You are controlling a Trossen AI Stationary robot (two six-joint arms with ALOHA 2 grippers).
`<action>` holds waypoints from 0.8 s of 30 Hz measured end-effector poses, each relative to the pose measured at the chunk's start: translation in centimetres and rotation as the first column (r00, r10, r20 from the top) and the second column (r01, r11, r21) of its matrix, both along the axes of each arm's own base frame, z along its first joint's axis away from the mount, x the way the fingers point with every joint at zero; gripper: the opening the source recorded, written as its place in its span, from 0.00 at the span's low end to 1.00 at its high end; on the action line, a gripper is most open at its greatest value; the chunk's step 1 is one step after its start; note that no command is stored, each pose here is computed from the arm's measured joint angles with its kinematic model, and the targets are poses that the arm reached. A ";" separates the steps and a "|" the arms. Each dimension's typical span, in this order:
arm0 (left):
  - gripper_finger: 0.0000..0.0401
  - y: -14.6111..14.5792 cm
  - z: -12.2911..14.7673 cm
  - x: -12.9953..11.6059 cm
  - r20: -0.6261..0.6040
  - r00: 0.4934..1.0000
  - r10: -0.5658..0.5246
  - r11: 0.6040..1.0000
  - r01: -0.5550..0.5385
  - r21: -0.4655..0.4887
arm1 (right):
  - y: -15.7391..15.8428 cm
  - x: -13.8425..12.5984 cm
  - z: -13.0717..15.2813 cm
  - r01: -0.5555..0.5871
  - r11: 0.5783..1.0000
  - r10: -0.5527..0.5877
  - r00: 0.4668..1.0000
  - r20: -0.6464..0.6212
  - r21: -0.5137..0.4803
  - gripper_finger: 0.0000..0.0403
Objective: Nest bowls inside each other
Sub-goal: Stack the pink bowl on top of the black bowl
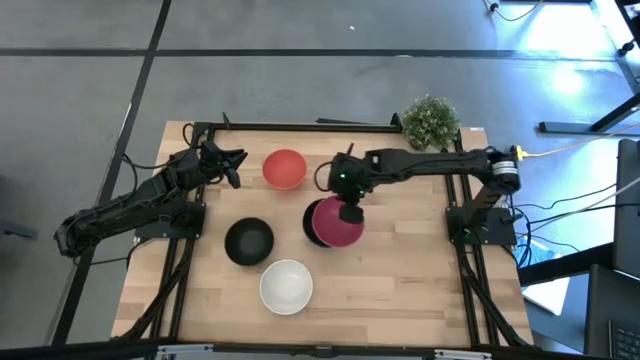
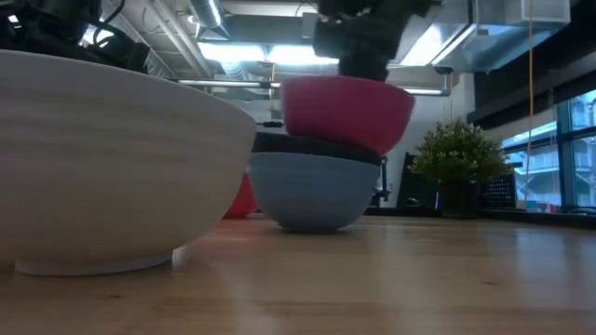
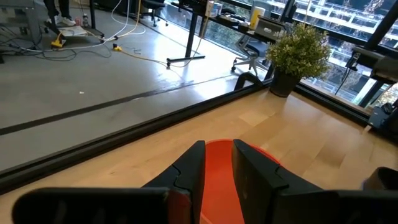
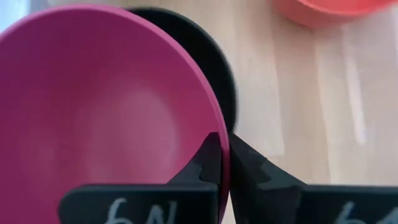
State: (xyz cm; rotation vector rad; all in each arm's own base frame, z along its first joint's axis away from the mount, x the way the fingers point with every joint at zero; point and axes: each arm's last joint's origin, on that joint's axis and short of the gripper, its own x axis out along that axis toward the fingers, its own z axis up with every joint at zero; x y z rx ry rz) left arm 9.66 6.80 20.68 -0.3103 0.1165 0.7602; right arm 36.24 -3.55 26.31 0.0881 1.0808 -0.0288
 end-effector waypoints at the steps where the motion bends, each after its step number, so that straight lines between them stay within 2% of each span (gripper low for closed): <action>1: 0.18 0.0 0.0 0.0 0.000 1.000 0.000 1.000 0.000 0.000 | 0.0 0.4 0.2 -0.007 1.000 0.006 1.000 0.009 0.008 0.03; 11: 0.18 0.0 0.0 0.0 -0.001 1.000 0.000 1.000 0.000 0.000 | -0.2 2.1 2.4 -0.013 1.000 0.013 0.998 0.064 0.000 0.03; 24: 0.18 0.0 0.0 0.0 -0.005 1.000 0.000 1.000 0.000 -0.002 | -0.3 3.2 -0.1 -0.030 1.000 0.030 0.999 0.022 -0.003 0.03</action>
